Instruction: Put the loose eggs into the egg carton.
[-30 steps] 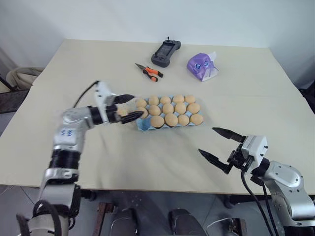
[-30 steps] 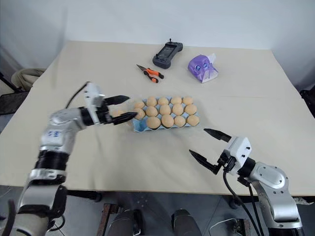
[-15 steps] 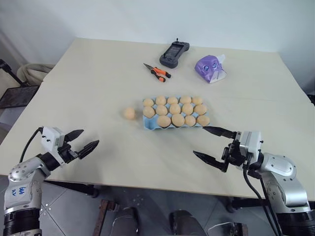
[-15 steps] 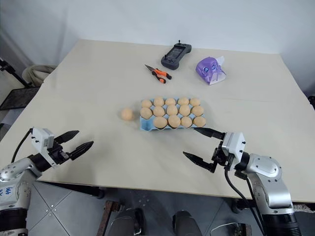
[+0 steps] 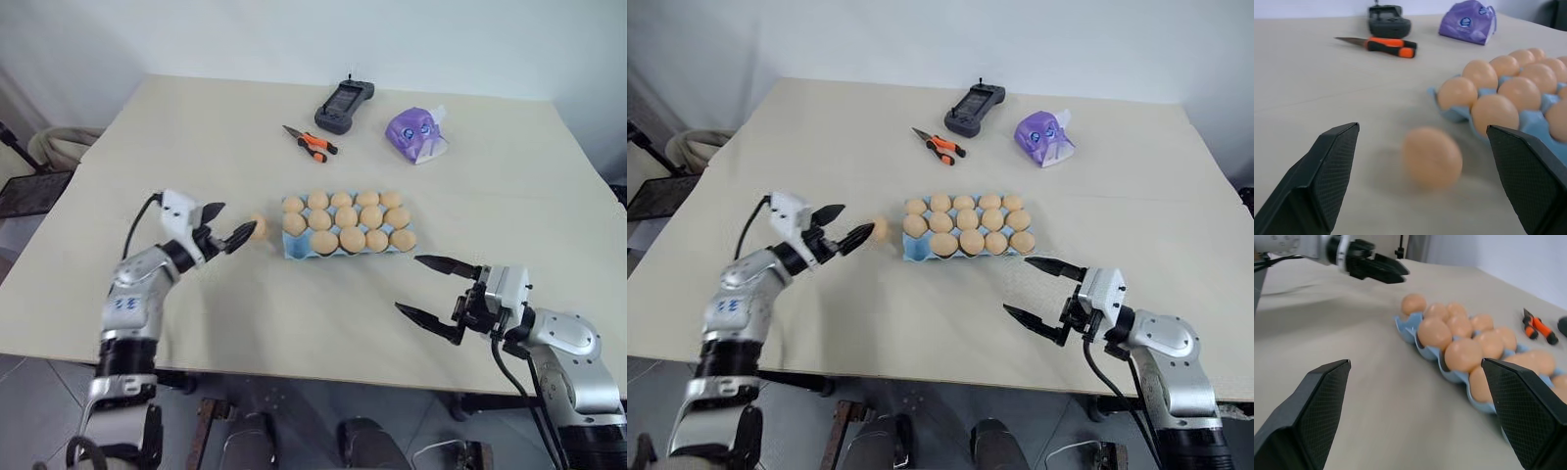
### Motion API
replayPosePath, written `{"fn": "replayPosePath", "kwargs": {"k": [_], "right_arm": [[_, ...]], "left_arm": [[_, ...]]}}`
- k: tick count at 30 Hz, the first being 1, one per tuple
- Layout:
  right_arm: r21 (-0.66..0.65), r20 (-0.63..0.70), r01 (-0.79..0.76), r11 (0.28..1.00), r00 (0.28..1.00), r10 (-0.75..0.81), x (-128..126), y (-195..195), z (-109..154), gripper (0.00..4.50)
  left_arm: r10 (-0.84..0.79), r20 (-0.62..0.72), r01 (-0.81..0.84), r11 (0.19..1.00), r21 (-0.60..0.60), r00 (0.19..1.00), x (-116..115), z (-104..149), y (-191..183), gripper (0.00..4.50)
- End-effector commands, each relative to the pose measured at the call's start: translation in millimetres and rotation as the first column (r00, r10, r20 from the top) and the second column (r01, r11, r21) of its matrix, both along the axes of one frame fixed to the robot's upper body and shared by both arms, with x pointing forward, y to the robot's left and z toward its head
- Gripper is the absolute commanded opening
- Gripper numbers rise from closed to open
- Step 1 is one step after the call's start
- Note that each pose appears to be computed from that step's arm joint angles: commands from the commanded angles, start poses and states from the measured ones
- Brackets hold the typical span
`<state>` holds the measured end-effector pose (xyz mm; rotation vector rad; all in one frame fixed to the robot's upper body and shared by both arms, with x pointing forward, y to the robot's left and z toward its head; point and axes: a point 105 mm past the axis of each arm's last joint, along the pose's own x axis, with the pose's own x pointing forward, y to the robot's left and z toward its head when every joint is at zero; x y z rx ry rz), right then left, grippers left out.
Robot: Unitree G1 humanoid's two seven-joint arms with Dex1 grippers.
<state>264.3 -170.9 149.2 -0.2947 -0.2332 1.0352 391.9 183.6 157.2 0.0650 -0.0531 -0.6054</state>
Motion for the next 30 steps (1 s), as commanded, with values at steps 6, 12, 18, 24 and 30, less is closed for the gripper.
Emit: {"fn": "replayPosePath", "kwargs": {"k": [6, 12, 18, 24, 30], "right_arm": [[-0.001, 0.054, 0.041, 0.999, 0.998, -0.041, -8.1, 0.0, 8.9, 4.50], [0.005, 0.051, 0.056, 0.998, 0.997, -0.056, -9.0, 1.4, 8.0, 4.50], [0.007, 0.056, 0.057, 0.998, 0.997, -0.057, -5.6, 2.4, 9.7, 4.50], [-0.002, 0.056, 0.059, 0.998, 0.997, -0.059, -4.2, 1.6, 9.3, 4.50], [-0.012, 0.059, 0.066, 0.998, 0.996, -0.065, -3.9, 1.2, 9.2, 4.50]], "left_arm": [[0.070, -0.037, -0.067, 0.995, 0.072, 0.997, 34.1, -5.7, -13.7, 4.38], [0.062, -0.076, -0.050, 0.987, 0.150, 0.995, 30.7, -22.8, -14.0, 3.84], [0.045, -0.053, -0.038, 0.990, 0.136, 0.998, 23.6, -15.8, -7.6, 2.00], [-0.242, 0.122, 0.228, 0.967, 0.116, 0.963, -5.5, 23.1, -33.7, 1.98], [-0.452, 0.033, 0.429, 0.865, 0.259, 0.891, -21.4, 7.2, -71.7, 1.98]]}}
